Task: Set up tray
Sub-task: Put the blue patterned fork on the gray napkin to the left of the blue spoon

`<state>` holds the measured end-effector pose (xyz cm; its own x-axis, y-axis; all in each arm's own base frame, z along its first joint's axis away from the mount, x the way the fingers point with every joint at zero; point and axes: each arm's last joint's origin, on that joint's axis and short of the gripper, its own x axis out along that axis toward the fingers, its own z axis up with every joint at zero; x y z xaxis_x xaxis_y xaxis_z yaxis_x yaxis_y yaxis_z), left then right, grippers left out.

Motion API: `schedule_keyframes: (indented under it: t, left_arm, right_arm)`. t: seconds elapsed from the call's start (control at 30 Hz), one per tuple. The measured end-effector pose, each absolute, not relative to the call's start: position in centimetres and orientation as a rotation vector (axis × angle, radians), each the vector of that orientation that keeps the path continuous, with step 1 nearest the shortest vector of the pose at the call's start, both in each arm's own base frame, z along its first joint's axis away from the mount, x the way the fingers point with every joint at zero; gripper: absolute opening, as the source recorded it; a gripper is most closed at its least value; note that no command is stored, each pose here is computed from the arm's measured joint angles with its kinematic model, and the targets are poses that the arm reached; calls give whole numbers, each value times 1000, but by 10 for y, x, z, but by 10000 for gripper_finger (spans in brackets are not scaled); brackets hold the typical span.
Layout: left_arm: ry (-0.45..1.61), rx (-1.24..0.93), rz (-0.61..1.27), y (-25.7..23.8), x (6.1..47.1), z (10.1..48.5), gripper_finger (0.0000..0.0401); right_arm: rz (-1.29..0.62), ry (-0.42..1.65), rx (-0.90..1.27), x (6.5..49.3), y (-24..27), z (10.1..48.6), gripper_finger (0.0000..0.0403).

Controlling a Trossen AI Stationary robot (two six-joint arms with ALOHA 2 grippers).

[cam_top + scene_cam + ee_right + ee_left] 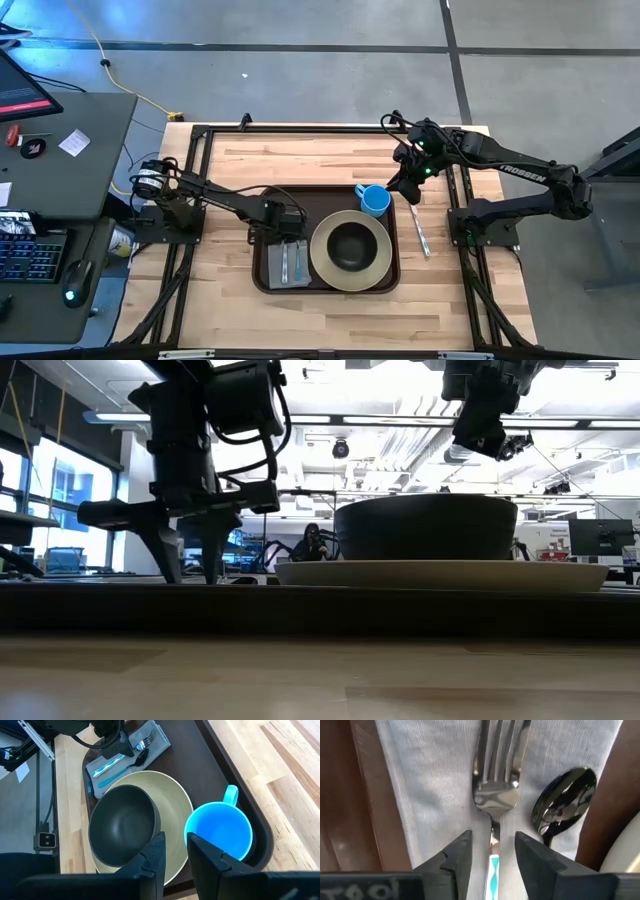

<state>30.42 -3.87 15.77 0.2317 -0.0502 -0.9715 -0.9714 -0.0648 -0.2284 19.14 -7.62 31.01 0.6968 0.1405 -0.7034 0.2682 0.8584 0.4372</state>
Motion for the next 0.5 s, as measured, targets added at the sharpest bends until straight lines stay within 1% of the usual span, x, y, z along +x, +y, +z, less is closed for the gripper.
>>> schedule_keyframes:
  t: [0.2,0.33,0.5]
  left_arm:
    - [1100,-1426,1015,-40,304,158,190]
    - [1105,-1468,955,-42,308,159,182]
    - [1060,-1513,864,-44,317,163,170]
  right_arm:
    - [-75,807,549,191,-76,310,71]
    - [-76,807,549,191,-76,310,71]
    - [-76,807,549,191,-76,310,71]
